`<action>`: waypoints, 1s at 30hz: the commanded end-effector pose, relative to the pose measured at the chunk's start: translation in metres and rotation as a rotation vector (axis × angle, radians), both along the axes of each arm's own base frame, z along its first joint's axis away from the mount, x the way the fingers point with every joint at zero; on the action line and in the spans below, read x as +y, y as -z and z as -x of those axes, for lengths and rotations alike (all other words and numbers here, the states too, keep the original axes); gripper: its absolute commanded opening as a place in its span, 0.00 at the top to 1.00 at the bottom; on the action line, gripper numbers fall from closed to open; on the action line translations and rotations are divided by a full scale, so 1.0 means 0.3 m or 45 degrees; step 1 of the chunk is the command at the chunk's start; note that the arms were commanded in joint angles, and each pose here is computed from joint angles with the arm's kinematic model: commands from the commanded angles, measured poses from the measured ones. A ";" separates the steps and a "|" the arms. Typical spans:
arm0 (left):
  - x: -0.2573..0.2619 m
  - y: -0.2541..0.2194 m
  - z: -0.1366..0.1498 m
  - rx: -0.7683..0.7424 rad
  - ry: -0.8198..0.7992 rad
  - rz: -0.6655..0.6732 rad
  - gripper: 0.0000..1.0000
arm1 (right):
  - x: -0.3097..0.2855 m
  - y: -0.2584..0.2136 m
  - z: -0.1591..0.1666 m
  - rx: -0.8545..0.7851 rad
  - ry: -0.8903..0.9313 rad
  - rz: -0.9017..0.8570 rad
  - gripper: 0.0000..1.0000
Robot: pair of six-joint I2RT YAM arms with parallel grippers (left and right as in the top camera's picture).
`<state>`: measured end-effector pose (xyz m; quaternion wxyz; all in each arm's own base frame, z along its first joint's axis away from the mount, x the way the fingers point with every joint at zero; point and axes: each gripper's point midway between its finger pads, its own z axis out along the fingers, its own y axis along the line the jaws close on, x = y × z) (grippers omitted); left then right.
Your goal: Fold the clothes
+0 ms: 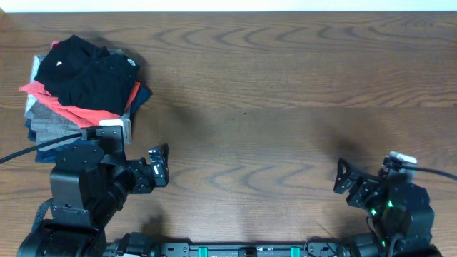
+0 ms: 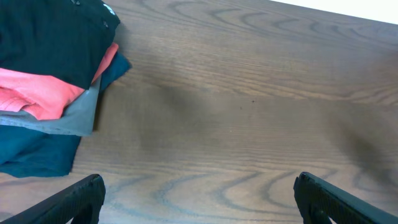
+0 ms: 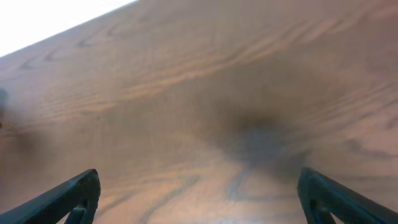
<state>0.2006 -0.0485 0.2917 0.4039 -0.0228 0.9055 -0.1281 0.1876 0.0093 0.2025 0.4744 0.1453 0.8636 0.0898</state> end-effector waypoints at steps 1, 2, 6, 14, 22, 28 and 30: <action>0.007 0.011 -0.002 0.009 -0.013 -0.010 0.02 | -0.025 -0.028 0.000 -0.107 -0.037 0.143 0.01; 0.007 0.011 -0.002 0.009 -0.013 -0.010 0.02 | -0.024 -0.039 -0.003 -0.147 -0.054 0.165 0.01; 0.007 0.011 -0.002 0.009 -0.013 -0.010 0.02 | -0.022 -0.083 -0.018 -0.336 -0.085 0.227 0.01; 0.007 0.011 -0.002 0.009 -0.013 -0.010 0.02 | -0.030 -0.078 -0.083 -0.584 -0.036 0.220 0.01; 0.007 0.011 -0.002 0.009 -0.013 -0.010 0.02 | -0.026 0.022 -0.161 -0.650 -0.046 0.275 0.01; 0.007 0.011 -0.002 0.009 -0.013 -0.010 0.02 | -0.007 0.152 -0.196 -0.630 -0.084 0.261 0.01; 0.007 0.011 -0.002 0.009 -0.013 -0.010 0.02 | 0.008 0.149 -0.194 -0.634 -0.118 0.252 0.01</action>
